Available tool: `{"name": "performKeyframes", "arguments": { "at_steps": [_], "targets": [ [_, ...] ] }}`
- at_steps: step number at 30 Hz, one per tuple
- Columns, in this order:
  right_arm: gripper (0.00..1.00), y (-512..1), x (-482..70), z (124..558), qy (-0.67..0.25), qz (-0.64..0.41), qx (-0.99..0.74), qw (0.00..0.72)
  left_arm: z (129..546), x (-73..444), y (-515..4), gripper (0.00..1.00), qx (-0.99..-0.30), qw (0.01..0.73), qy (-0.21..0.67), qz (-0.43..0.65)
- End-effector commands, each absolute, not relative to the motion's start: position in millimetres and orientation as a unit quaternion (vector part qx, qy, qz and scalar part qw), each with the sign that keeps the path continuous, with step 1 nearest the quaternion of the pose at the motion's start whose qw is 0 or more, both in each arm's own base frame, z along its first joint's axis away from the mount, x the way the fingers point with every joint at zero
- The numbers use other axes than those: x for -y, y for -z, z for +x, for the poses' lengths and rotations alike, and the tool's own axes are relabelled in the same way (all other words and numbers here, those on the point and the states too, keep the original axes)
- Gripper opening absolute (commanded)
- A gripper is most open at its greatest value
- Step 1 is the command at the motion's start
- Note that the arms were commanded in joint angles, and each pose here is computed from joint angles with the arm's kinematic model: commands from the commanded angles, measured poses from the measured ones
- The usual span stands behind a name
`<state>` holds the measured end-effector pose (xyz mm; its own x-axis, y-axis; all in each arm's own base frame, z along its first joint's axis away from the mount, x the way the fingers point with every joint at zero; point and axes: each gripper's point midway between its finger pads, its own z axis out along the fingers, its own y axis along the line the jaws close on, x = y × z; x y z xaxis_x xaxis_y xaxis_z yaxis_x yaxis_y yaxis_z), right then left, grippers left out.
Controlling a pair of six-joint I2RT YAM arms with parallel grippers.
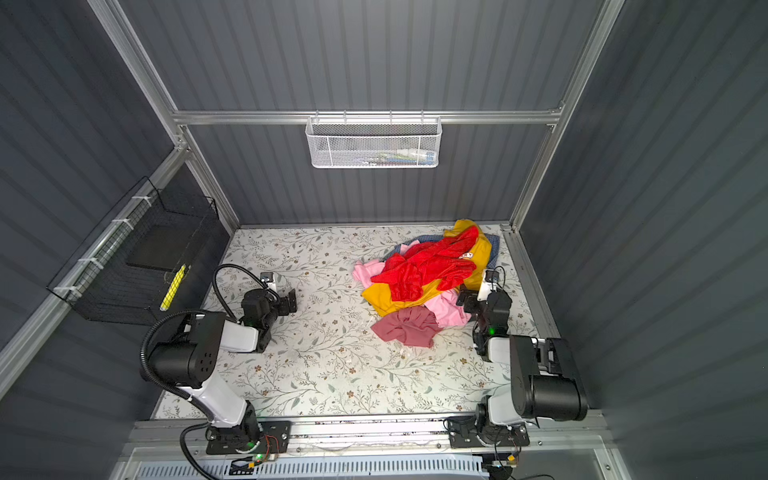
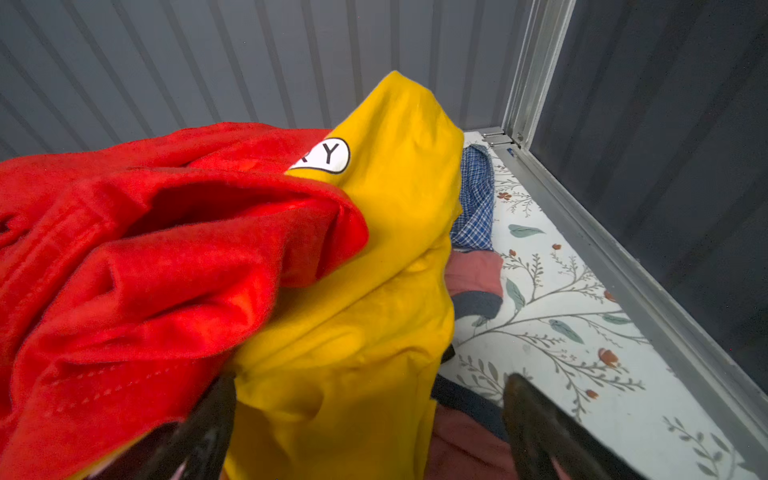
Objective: Pick out a specific cloth from the pile
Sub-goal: 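Move the right gripper toward the clothes pile while the left arm shifts forward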
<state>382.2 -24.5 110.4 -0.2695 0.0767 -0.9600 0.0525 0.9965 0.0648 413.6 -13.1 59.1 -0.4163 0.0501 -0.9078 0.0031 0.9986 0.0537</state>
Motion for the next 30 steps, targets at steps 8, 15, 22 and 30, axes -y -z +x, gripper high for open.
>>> {"name": "performKeyframes", "arguments": {
  "at_steps": [8, 15, 22, 30],
  "targets": [
    [0.99, -119.8, 24.1, 386.8, -0.016, 0.044, -0.788, 0.614, 418.6, 11.3, -62.4, 1.00, -0.838, 0.545, -0.028, 0.015],
    [0.99, -119.4, 23.7, 387.0, -0.017, 0.042, -0.788, 0.614, 418.4, 10.8, -61.8, 1.00, -0.839, 0.544, -0.028, 0.015],
    [0.99, -119.1, 23.5, 386.5, -0.019, 0.043, -0.788, 0.614, 418.9, 10.8, -62.3, 1.00, -0.838, 0.544, -0.028, 0.014],
    [0.99, -120.5, 23.9, 386.2, -0.026, 0.042, -0.786, 0.616, 418.8, 10.8, -62.0, 1.00, -0.839, 0.544, -0.028, 0.014]
  ]
}}
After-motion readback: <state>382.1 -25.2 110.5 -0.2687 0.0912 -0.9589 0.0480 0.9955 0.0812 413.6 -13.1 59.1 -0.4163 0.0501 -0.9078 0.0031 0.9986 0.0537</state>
